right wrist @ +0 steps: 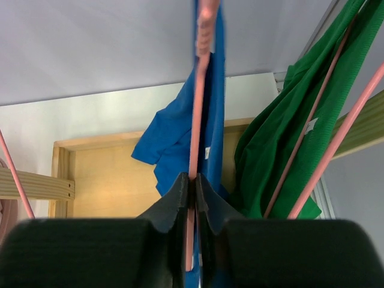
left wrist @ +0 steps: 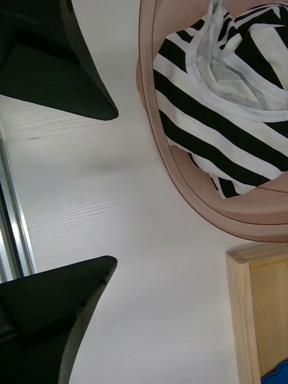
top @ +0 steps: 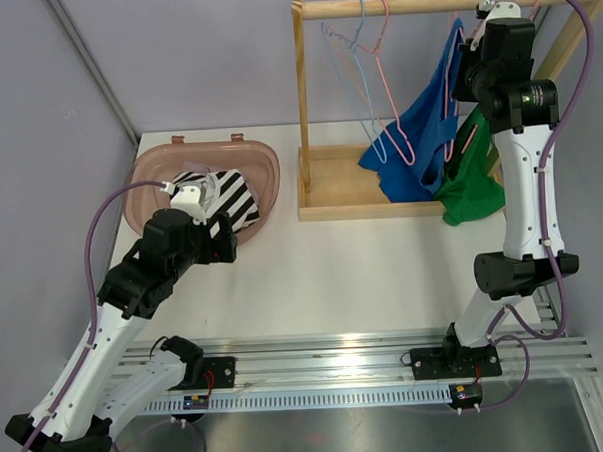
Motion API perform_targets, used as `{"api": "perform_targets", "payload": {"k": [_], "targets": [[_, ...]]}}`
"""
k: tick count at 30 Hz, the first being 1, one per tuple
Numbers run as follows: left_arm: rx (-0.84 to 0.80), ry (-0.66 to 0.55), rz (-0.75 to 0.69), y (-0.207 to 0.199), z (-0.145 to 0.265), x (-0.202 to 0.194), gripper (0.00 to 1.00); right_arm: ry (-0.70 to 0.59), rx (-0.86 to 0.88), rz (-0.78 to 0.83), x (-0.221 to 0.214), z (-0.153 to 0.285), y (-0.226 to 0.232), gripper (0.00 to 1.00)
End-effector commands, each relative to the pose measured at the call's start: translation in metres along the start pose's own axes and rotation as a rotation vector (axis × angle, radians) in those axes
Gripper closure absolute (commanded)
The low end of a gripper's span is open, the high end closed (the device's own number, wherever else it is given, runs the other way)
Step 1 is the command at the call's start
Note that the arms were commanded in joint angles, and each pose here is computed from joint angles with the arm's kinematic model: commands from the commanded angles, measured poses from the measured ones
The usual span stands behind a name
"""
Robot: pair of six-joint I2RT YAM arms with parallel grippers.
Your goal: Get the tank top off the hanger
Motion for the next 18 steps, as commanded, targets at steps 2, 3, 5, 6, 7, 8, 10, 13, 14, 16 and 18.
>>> {"api": "perform_targets", "payload": {"k": [2, 3, 5, 6, 7, 8, 10, 13, 14, 16, 18], "targets": [[-0.045, -0.043, -0.01, -0.005, -0.002, 0.006, 0.01, -0.009, 0.025, 0.004, -0.001, -0.003, 0.001, 0.96], [-0.046, -0.041, -0.011, -0.005, -0.002, 0.006, 0.01, -0.009, 0.03, 0.0, -0.001, -0.003, 0.002, 0.97], [-0.046, -0.041, -0.01, -0.005, -0.002, 0.006, 0.01, -0.008, 0.074, -0.011, 0.0, -0.001, 0.006, 0.99], [-0.047, -0.042, -0.01, -0.005, -0.002, 0.006, 0.01, -0.02, 0.086, -0.032, 0.004, 0.003, 0.007, 1.0], [-0.046, -0.039, -0.011, -0.005, -0.002, 0.005, 0.01, -0.023, 0.106, -0.042, 0.005, 0.005, 0.009, 1.0], [-0.045, -0.04, -0.009, -0.005, -0.002, 0.005, 0.01, -0.031, 0.121, -0.052, 0.007, 0.008, 0.01, 1.0], [-0.045, -0.04, -0.008, -0.004, -0.002, 0.005, 0.01, -0.048, 0.161, -0.075, 0.01, 0.016, 0.014, 1.0], [-0.043, -0.04, -0.006, -0.004, -0.002, 0.004, 0.01, -0.082, 0.233, -0.099, 0.017, 0.029, 0.019, 1.0], [-0.043, -0.039, -0.006, -0.004, -0.002, 0.004, 0.01, -0.09, 0.242, -0.104, 0.019, 0.033, 0.019, 1.0], [-0.04, -0.036, -0.005, -0.004, -0.003, 0.004, 0.01, -0.114, 0.261, -0.111, 0.024, 0.043, 0.019, 1.0], [-0.039, -0.037, -0.005, -0.004, -0.003, 0.004, 0.01, -0.131, 0.267, -0.118, 0.027, 0.052, 0.019, 1.0]]}}
Point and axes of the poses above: each gripper's point midway between its finger pads, its own z axis back along the fingers, its own y axis along the line the jaws close on, x = y × z, the point moved 9 cm from there along z, back along the fingers, and after that the axes turned 3 degrees about z, right-handed, at the moved point
